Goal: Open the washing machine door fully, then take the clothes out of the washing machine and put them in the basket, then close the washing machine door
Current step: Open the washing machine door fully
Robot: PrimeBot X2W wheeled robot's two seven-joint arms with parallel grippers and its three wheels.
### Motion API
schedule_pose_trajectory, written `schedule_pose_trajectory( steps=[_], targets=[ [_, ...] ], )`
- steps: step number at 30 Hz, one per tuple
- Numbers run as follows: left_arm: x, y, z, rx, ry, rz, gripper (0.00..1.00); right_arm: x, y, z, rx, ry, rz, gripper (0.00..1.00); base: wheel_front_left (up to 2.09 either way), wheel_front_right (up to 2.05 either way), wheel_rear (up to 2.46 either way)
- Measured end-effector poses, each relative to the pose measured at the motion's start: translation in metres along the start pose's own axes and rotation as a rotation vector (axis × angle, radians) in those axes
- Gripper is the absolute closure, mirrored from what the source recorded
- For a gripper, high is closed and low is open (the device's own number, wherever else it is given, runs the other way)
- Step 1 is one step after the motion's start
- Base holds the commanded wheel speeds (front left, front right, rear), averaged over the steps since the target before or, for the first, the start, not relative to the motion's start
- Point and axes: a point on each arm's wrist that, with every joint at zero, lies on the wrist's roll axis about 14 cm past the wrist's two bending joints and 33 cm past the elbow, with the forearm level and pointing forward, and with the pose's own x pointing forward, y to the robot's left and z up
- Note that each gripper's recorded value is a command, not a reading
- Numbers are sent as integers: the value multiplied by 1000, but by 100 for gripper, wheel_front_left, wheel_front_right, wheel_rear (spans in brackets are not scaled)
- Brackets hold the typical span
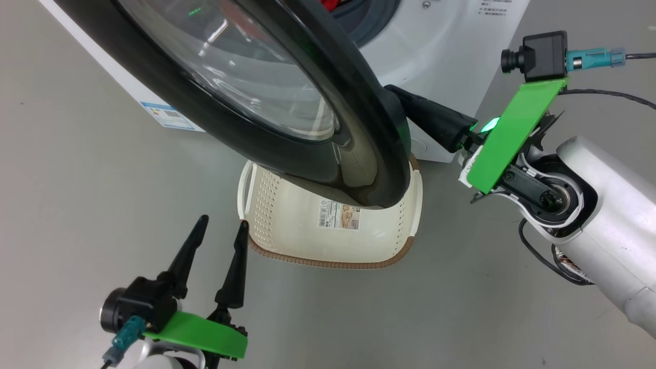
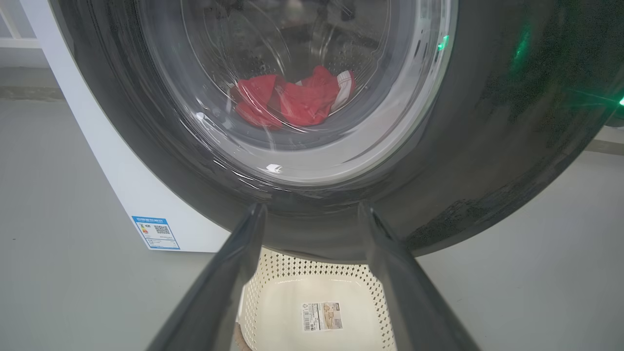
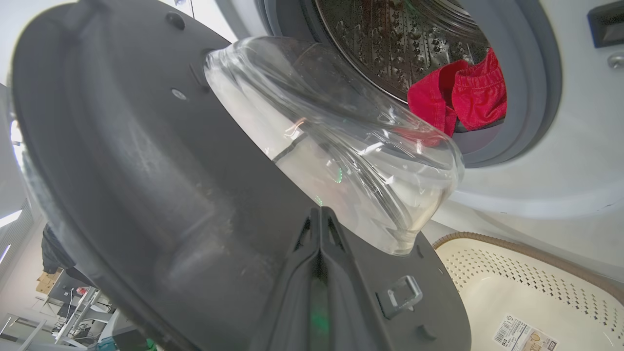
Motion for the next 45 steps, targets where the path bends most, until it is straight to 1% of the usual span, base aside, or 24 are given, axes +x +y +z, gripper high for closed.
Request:
schedule_pose_trajectory(
  steps=[7, 8, 9, 10, 12, 14, 15, 16, 17, 25, 38, 40, 45],
  targets=[
    [0, 0, 3, 0, -10, -1, 0, -1, 0, 4, -11, -29, -12, 99, 0, 0, 0],
    [0, 0, 4, 0, -12, -1, 0, -2, -1, 5, -12, -41, -16, 87, 0, 0, 0],
    [-1, 0, 5, 0, -15, -1, 0, -3, -1, 7, -15, -53, -20, 85, 0, 0, 0],
    [-1, -1, 6, -1, -18, -1, 0, -5, -2, 8, -16, -69, -27, 81, 0, 0, 0],
    [-1, -1, 7, -1, -21, -2, 0, -7, -4, 9, -16, -85, -36, 63, 0, 0, 0],
    [-3, -2, 7, -3, -21, -5, 0, -13, -9, 10, -10, -116, -55, 57, 0, 0, 0],
    [-5, -3, 6, -5, -17, -6, 0, -16, -12, 10, -7, -126, -68, 38, 0, 0, 0],
    [-5, -3, 5, -7, -15, -7, 0, -20, -16, 9, -3, -133, -81, 38, 0, 0, 0],
    [-6, -4, 5, -8, -15, -9, 0, -24, -20, 8, 1, -143, -97, 0, 0, 0, 0],
    [-4, -7, 7, -6, -24, -19, 0, -61, -48, 1, 21, -217, -212, 0, 0, 0, 0],
    [-6, -12, 4, 1, -19, -32, 0, -137, -92, -41, 112, -332, -431, 0, 0, 0, 0],
    [-4, -16, 6, -1, -26, -42, 0, -158, -102, -52, 99, -342, -492, 0, 0, 0, 0],
    [-6, -18, 3, -4, -19, -49, 0, -185, -114, -69, 87, -341, -570, 0, 0, 0, 0]
  ],
)
